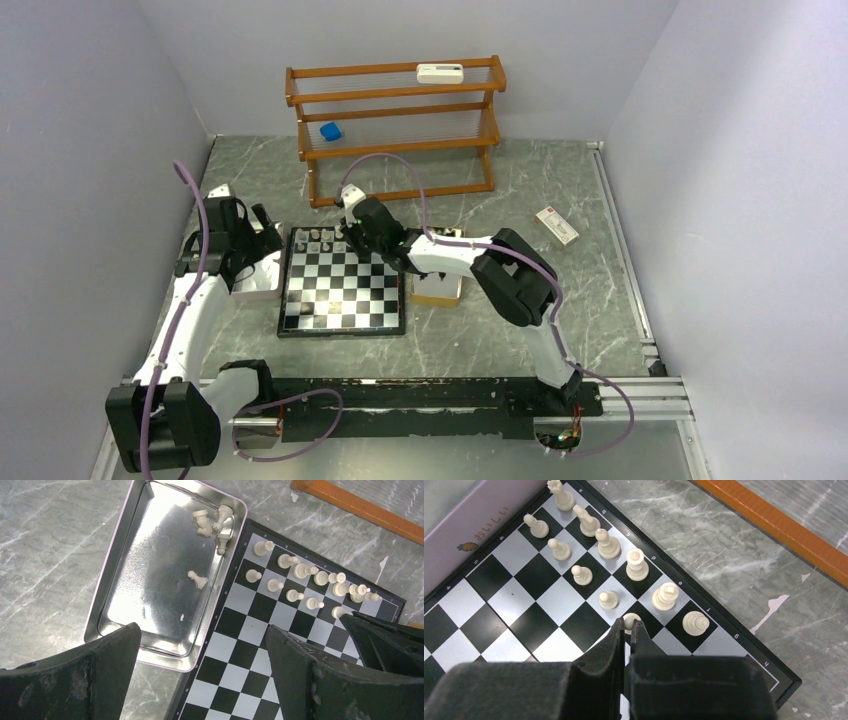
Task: Set up the chess pieces on the board
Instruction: Place the chess piece on the chessboard.
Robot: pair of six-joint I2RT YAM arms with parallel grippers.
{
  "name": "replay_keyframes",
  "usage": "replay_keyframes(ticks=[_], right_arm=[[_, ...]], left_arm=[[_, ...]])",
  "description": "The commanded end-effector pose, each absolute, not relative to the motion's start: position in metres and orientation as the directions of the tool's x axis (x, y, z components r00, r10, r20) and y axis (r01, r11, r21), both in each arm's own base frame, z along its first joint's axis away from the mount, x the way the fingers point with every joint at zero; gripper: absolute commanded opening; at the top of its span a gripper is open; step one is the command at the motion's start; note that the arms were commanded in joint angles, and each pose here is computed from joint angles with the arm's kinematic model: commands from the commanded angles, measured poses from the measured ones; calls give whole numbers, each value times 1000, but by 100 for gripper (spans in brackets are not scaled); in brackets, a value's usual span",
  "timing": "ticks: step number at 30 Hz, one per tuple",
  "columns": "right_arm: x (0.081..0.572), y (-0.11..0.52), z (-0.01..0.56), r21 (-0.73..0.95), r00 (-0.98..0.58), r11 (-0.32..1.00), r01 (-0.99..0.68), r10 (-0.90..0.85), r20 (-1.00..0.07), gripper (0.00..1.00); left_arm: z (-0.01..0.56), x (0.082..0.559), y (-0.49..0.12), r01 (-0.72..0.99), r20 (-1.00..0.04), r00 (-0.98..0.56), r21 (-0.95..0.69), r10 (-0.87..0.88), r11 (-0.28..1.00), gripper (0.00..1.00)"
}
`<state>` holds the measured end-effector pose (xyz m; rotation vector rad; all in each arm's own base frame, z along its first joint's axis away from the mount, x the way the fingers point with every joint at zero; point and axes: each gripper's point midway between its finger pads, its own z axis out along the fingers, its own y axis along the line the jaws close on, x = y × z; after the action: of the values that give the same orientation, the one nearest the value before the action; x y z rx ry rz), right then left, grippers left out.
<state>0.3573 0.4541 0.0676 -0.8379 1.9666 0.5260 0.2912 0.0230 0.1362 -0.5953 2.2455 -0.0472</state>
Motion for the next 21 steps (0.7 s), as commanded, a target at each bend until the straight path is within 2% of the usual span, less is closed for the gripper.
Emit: replay_keyframes(ticks=[1, 17, 21], right_arm=[[362, 459, 62, 14, -348, 686, -727, -352, -869, 0], [360, 457, 46, 13, -373, 692, -722, -374, -849, 0], [360, 457, 43, 15, -383, 697, -717, -375, -844, 6]], left_arm=[[143, 292, 29, -420, -710, -551, -219, -439, 881, 99], [144, 293, 30, -419, -713, -550, -214, -435, 882, 99], [145, 293, 30, -419, -717, -547, -214, -433, 882, 99]])
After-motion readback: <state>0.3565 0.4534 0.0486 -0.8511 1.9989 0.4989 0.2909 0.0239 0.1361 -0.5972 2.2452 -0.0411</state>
